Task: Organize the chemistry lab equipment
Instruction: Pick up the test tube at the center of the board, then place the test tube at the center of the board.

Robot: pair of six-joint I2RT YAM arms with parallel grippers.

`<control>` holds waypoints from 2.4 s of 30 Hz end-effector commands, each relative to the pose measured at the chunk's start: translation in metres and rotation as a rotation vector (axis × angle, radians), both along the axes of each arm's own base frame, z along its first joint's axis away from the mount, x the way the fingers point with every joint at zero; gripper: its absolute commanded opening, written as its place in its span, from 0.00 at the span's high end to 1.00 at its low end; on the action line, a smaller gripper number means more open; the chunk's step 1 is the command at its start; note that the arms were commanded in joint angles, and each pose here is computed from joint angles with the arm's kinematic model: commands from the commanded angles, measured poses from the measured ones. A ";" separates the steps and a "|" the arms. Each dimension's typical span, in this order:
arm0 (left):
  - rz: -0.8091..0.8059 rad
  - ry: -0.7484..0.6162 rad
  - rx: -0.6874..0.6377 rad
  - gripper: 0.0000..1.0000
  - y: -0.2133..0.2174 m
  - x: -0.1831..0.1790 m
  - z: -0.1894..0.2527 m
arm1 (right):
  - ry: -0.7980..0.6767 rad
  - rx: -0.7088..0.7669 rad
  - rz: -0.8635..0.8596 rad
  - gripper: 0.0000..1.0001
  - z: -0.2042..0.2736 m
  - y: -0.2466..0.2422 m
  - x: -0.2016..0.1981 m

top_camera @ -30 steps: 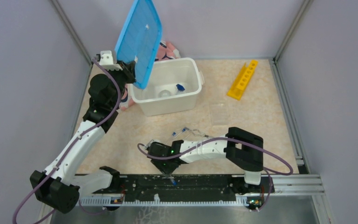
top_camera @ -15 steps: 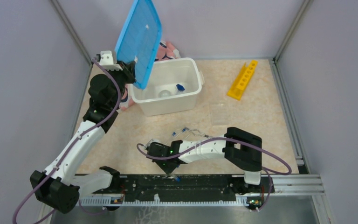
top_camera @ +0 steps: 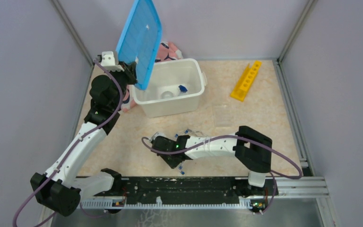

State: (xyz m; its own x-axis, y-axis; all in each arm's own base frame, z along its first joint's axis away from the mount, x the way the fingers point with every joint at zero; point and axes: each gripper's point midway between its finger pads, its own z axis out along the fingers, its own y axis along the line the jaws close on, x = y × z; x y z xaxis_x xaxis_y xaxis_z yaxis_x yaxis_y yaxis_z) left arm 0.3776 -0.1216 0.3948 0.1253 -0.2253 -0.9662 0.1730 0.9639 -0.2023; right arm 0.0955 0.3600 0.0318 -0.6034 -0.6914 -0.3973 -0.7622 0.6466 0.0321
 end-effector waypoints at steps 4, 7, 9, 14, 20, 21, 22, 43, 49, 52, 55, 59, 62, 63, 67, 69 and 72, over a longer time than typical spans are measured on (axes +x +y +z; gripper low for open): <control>0.011 -0.081 -0.018 1.00 0.003 -0.004 0.032 | -0.154 0.162 -0.113 0.94 0.081 0.007 0.075; 0.009 -0.077 -0.017 1.00 0.002 -0.003 0.030 | -0.178 0.181 -0.174 0.94 0.090 -0.007 0.102; 0.008 -0.075 -0.015 1.00 0.001 -0.002 0.030 | -0.196 0.185 -0.227 0.94 0.094 -0.021 0.123; 0.004 -0.069 -0.013 1.00 -0.001 0.001 0.026 | -0.248 0.158 -0.348 0.94 0.092 -0.060 0.170; 0.001 -0.070 -0.008 1.00 -0.001 0.001 0.026 | -0.267 0.133 -0.456 0.94 0.087 -0.099 0.207; 0.000 -0.070 -0.006 1.00 -0.002 0.001 0.026 | -0.273 0.132 -0.471 0.94 0.087 -0.103 0.213; -0.001 -0.070 -0.004 1.00 -0.002 0.001 0.026 | -0.278 0.129 -0.486 0.94 0.087 -0.108 0.218; -0.037 -0.039 -0.004 1.00 -0.012 0.008 0.014 | -0.270 0.072 -0.688 0.88 0.036 -0.172 0.270; -0.024 -0.025 0.017 1.00 -0.010 0.009 0.005 | -0.243 0.068 -0.719 0.82 0.020 -0.179 0.275; -0.021 -0.026 0.026 1.00 -0.009 0.009 0.004 | -0.229 0.066 -0.729 0.78 0.013 -0.180 0.274; -0.012 -0.031 0.033 1.00 -0.007 0.010 0.004 | -0.223 0.069 -0.735 0.74 0.009 -0.181 0.273; -0.014 -0.031 0.039 1.00 -0.008 0.010 0.004 | -0.222 0.070 -0.741 0.68 0.010 -0.183 0.274; -0.010 -0.030 0.037 1.00 -0.007 0.010 0.003 | -0.246 0.090 -0.740 0.65 0.022 -0.183 0.275; -0.010 -0.030 0.038 1.00 -0.007 0.010 0.003 | -0.261 0.100 -0.738 0.64 0.029 -0.184 0.275; -0.008 -0.035 0.039 1.00 -0.007 0.010 0.005 | -0.311 0.147 -0.704 0.63 0.060 -0.185 0.271; -0.008 -0.036 0.040 1.00 -0.007 0.010 0.005 | -0.306 0.141 -0.656 0.63 0.065 -0.182 0.263; -0.014 -0.040 0.046 1.00 -0.008 0.011 0.005 | -0.293 0.082 -0.564 0.62 0.066 -0.177 0.247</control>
State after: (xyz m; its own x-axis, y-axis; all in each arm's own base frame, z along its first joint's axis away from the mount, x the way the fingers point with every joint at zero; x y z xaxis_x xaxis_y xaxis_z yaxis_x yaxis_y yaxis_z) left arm 0.3893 -0.1285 0.3768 0.0865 -0.1685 -0.9819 0.1796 0.9721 -0.1510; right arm 0.3533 0.1758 0.0713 -0.7671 -0.1622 -0.6207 -0.1905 0.9815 -0.0210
